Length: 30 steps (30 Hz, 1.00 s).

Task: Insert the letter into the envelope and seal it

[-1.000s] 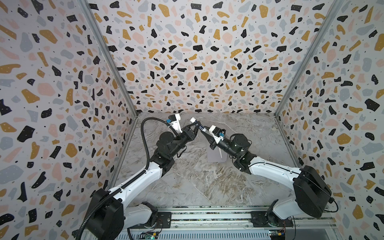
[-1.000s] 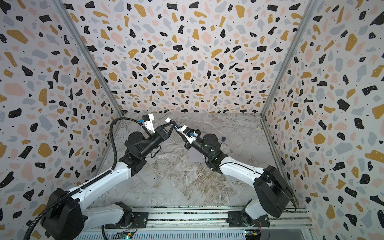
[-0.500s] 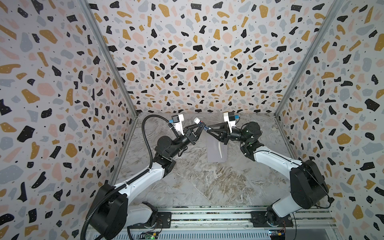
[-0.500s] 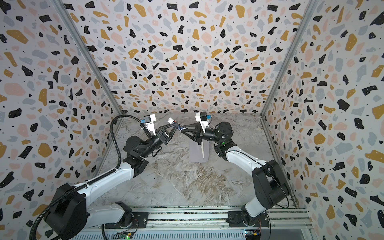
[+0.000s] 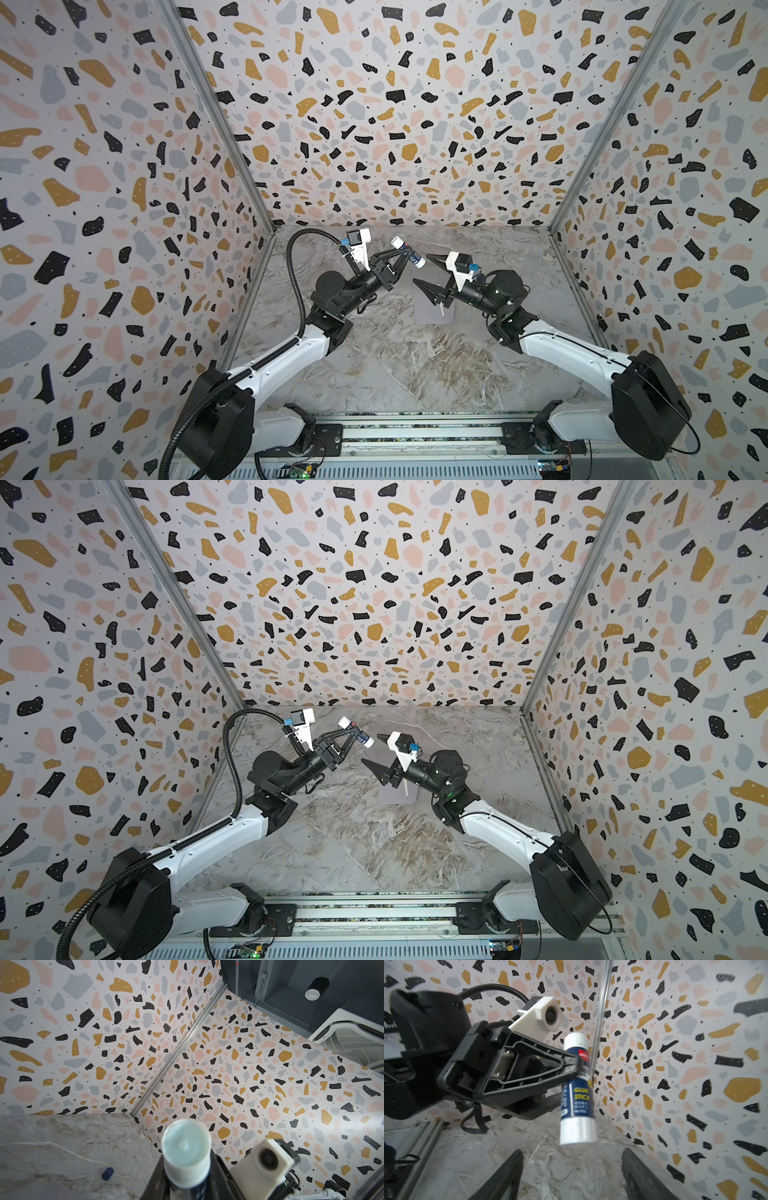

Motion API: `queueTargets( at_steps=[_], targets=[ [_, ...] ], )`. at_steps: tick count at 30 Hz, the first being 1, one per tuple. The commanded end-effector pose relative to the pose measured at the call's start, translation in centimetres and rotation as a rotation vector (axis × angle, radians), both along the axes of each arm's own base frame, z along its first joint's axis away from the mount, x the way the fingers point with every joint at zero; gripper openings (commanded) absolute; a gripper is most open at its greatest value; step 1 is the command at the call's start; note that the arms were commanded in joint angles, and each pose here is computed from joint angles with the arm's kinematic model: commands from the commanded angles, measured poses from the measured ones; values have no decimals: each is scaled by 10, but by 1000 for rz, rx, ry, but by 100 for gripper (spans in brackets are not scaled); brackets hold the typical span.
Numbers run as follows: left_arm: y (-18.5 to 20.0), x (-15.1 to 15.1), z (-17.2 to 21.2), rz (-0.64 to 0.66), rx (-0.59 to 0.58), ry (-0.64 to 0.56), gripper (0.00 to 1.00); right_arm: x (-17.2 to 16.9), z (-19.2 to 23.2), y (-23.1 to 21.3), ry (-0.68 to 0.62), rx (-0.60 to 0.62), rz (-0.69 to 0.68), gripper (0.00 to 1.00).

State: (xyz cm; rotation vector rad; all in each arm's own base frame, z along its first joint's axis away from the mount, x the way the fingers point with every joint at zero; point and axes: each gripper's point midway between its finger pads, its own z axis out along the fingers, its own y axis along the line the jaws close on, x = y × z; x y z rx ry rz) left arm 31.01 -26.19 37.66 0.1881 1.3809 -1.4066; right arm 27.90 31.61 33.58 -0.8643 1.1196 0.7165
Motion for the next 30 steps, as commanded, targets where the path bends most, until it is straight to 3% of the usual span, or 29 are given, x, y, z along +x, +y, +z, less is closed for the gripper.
queueTargets(
  at_steps=[1, 6, 17, 30],
  targets=[
    [5, -12, 36, -5, -52, -85, 0, 15, 28, -23, -235, -14, -288, 74],
    [4, -11, 34, -5, -48, -78, 0, 8, 37, -24, -298, 16, -352, 66],
    [4, -10, 34, -7, -51, -71, 0, 4, 40, -9, -320, 2, -321, 49],
    [3, -10, 31, -13, -52, -60, 0, 6, 39, 2, -313, -4, -300, 38]
  ],
)
